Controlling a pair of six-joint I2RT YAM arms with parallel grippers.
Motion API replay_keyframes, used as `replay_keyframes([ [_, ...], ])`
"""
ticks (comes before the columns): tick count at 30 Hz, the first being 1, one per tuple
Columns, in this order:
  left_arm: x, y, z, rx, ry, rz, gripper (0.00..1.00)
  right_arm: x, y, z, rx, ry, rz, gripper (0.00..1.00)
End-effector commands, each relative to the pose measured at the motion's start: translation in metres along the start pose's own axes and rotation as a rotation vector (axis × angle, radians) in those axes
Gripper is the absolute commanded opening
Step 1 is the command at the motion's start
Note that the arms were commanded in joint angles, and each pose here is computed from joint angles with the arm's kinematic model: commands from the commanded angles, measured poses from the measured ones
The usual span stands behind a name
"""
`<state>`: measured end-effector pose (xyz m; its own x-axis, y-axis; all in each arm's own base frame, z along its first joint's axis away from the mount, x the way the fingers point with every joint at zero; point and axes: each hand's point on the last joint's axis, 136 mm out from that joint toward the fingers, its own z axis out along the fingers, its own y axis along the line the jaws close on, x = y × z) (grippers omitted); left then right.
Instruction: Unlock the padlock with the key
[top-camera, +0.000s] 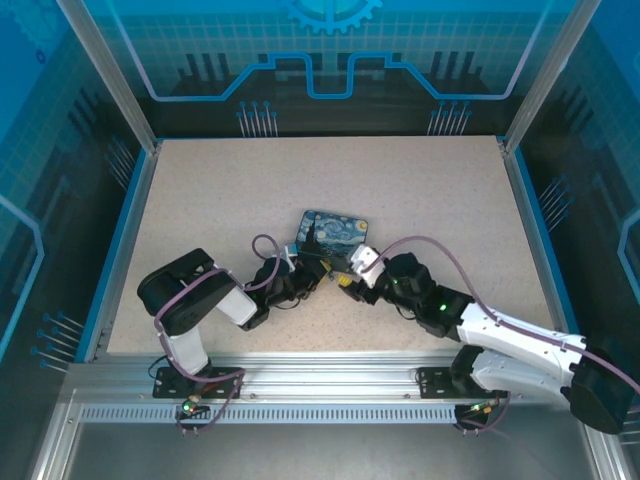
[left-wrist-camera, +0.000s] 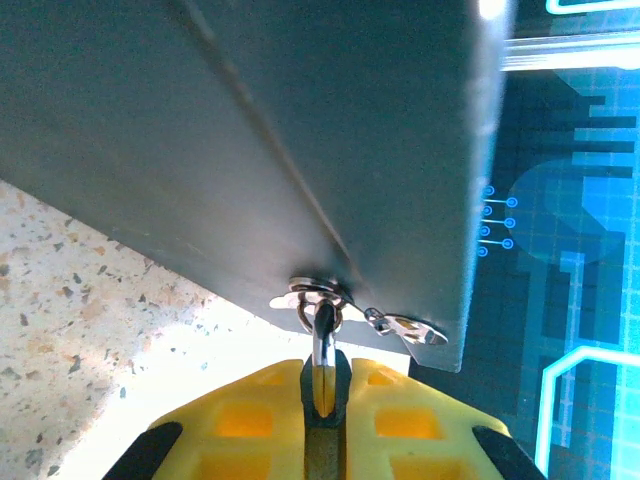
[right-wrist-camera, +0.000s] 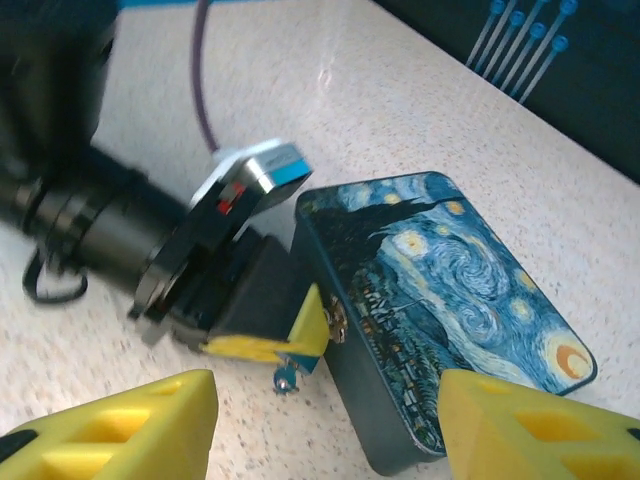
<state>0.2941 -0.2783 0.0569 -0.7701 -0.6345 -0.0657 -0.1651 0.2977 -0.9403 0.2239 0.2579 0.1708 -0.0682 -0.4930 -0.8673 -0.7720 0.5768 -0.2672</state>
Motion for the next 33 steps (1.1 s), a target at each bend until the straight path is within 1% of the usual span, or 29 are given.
replay_keyframes([
  [1,0.000,-0.018,-0.003,0.063,-0.008,0.023,0.11,0.033,0.012,0.009,0.016,0.123,-0.410,0.62],
  [5,0.000,-0.019,-0.004,0.066,-0.006,0.019,0.11,0.060,0.014,0.025,0.050,0.253,-0.605,0.62],
  [8,0.000,-0.019,-0.004,0.069,-0.004,0.015,0.11,0.067,0.017,0.037,0.079,0.264,-0.675,0.61],
  [9,0.001,-0.020,-0.004,0.071,-0.002,0.015,0.11,0.069,0.019,0.040,0.080,0.265,-0.678,0.60],
  [10,0.001,-0.020,-0.004,0.074,-0.002,0.014,0.10,0.065,0.020,0.045,0.091,0.248,-0.670,0.57],
  [14,0.001,-0.022,-0.003,0.079,0.001,0.009,0.10,0.067,0.023,0.063,0.123,0.253,-0.656,0.46],
  [17,0.001,-0.020,-0.003,0.076,0.001,0.003,0.10,0.069,0.027,0.075,0.132,0.246,-0.644,0.42],
  [22,0.003,-0.017,-0.002,0.080,0.008,-0.012,0.10,0.067,0.025,0.087,0.164,0.229,-0.633,0.36],
  [30,0.003,-0.017,0.000,0.087,0.011,-0.022,0.10,0.060,0.023,0.087,0.153,0.211,-0.599,0.35],
  [33,0.003,-0.017,0.000,0.088,0.013,-0.024,0.10,0.059,0.024,0.087,0.150,0.214,-0.598,0.32],
])
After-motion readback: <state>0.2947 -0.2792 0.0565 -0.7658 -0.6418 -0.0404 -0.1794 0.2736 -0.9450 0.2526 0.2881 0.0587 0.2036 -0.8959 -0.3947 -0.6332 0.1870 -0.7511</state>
